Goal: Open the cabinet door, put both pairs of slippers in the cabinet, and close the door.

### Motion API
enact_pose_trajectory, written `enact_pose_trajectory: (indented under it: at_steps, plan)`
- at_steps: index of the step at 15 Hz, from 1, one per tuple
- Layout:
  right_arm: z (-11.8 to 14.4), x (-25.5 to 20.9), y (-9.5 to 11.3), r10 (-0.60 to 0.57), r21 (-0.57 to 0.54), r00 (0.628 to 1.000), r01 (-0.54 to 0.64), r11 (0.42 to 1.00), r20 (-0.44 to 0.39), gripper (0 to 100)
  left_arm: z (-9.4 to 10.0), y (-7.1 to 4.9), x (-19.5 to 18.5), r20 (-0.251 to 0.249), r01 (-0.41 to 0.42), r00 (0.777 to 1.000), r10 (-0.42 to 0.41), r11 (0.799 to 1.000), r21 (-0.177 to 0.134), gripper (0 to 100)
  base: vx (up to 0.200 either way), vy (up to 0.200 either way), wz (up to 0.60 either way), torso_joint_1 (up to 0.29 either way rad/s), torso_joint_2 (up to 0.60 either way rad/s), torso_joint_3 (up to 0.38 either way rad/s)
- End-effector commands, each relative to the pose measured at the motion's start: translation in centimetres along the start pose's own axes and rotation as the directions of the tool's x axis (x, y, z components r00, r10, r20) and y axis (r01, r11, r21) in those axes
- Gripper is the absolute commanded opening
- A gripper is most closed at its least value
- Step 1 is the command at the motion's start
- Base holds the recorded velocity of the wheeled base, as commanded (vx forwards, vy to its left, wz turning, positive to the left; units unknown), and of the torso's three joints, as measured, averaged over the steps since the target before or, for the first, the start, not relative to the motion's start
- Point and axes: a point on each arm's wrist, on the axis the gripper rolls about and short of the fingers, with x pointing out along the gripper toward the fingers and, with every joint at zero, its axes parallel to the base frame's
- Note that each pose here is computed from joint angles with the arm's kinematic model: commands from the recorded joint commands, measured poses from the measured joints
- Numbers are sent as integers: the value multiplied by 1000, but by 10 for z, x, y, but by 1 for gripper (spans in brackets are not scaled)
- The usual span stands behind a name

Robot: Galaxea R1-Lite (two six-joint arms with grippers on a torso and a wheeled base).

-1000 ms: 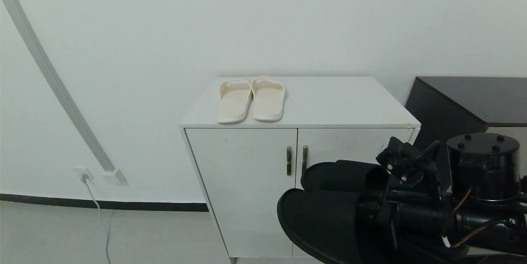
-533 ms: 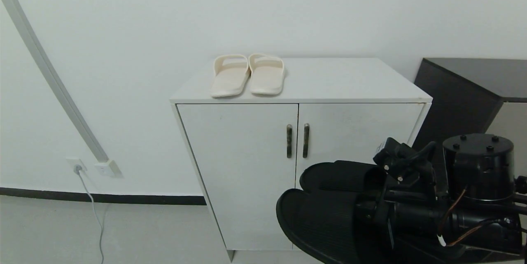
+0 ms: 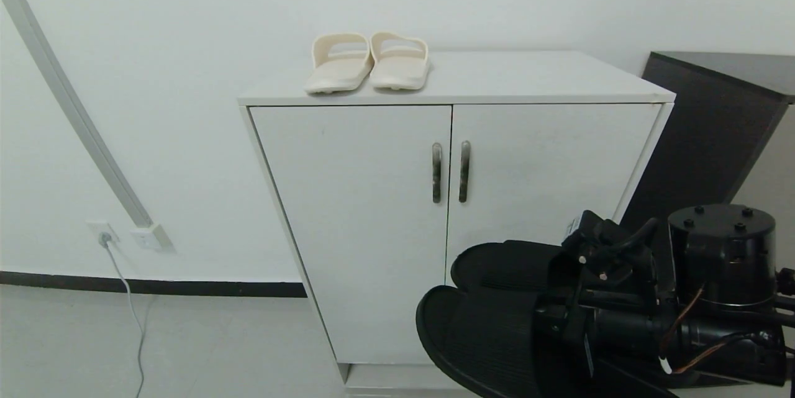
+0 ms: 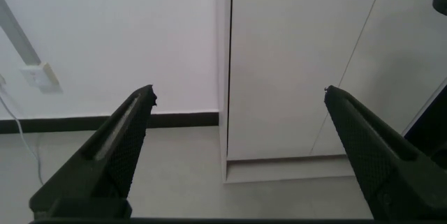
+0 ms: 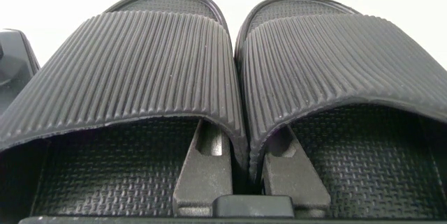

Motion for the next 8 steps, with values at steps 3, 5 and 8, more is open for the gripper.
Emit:
enact_pose_trajectory:
  at_steps: [3, 5, 8]
  plan:
    - [1, 2, -1, 0, 7, 1000, 0, 1000, 8, 0, 0, 0, 0, 0, -1, 1000, 1, 1000, 0, 100, 0, 0, 0, -64, 448, 370]
    - [0, 3, -1, 0, 0, 1000, 0, 1000, 14, 0, 0, 0, 0, 0, -3, 1000, 3, 1000, -3, 100, 0, 0, 0, -29, 442, 395]
    - [-7, 4, -1, 1, 6, 1000, -1, 1000, -11, 0, 0, 0, 0, -2, -1, 1000, 1, 1000, -1, 100, 0, 0, 0, -10, 297, 285]
